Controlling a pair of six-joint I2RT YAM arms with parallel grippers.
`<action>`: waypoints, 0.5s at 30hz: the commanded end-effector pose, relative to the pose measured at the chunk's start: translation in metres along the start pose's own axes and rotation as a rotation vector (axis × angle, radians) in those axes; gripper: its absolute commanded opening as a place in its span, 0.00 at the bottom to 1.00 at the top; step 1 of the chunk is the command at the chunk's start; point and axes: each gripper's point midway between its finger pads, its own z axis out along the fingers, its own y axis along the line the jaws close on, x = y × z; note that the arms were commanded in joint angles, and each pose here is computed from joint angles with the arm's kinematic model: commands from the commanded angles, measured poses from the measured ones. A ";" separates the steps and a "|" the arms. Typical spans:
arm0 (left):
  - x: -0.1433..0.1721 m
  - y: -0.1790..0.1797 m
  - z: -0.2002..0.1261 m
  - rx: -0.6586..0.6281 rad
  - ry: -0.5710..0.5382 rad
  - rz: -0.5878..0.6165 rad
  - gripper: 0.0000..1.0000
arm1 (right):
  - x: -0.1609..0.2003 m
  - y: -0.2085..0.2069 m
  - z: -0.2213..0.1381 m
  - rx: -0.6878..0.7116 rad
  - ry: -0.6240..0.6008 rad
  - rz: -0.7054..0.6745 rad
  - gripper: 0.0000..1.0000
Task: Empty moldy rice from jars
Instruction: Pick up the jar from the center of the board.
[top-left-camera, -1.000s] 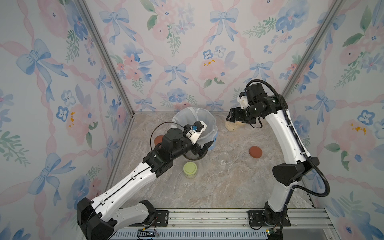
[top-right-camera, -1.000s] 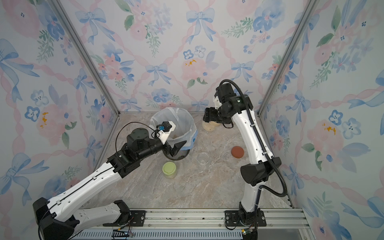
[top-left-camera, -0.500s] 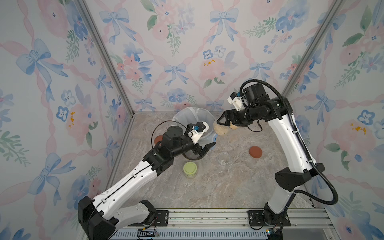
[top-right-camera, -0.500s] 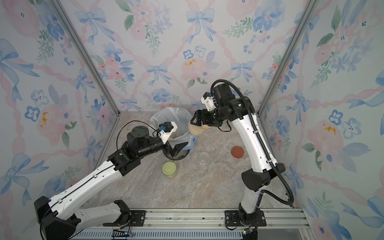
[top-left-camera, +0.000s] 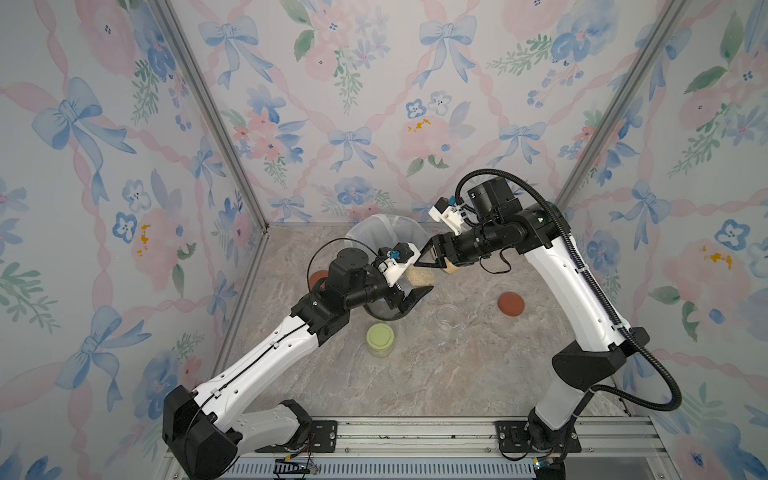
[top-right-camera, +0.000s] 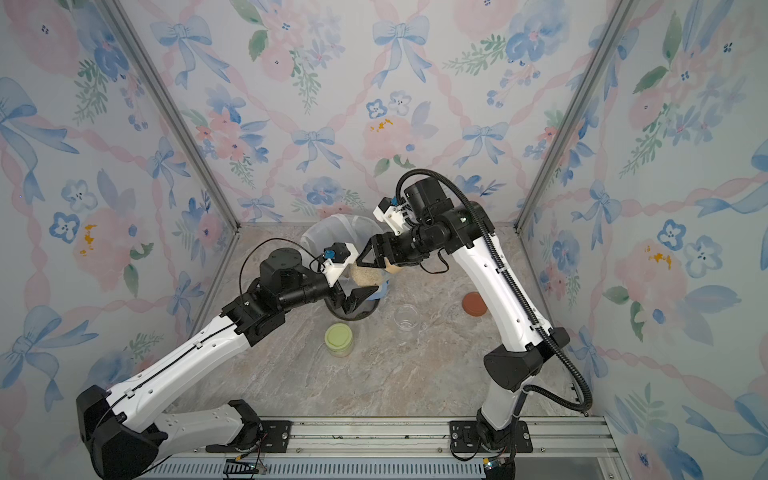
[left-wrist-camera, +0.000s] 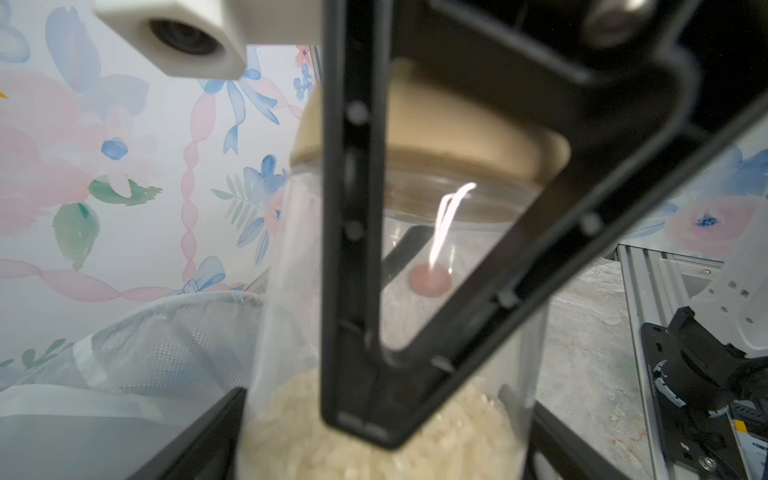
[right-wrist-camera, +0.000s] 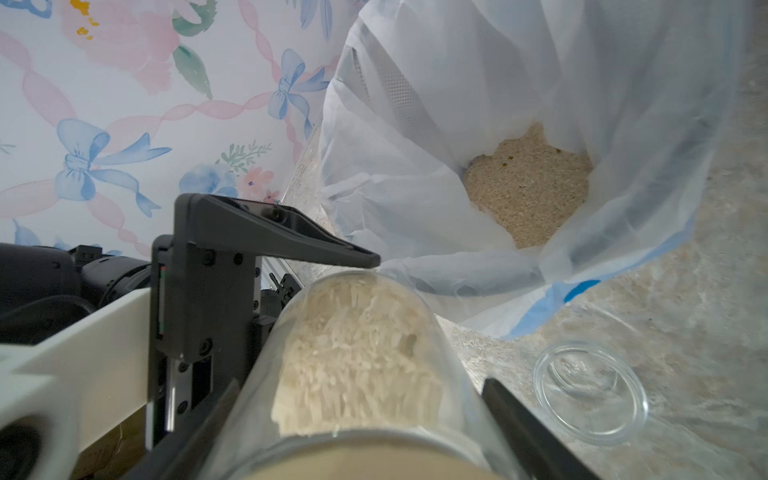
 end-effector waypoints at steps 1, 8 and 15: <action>-0.016 0.003 0.000 0.005 -0.043 0.028 0.98 | -0.004 0.034 -0.014 -0.118 -0.050 -0.081 0.00; -0.015 0.004 0.004 0.009 -0.048 0.018 0.98 | 0.004 0.039 0.000 -0.139 -0.012 -0.088 0.00; -0.016 0.005 0.005 0.006 -0.062 0.007 0.94 | 0.007 0.039 0.006 -0.140 0.004 -0.089 0.00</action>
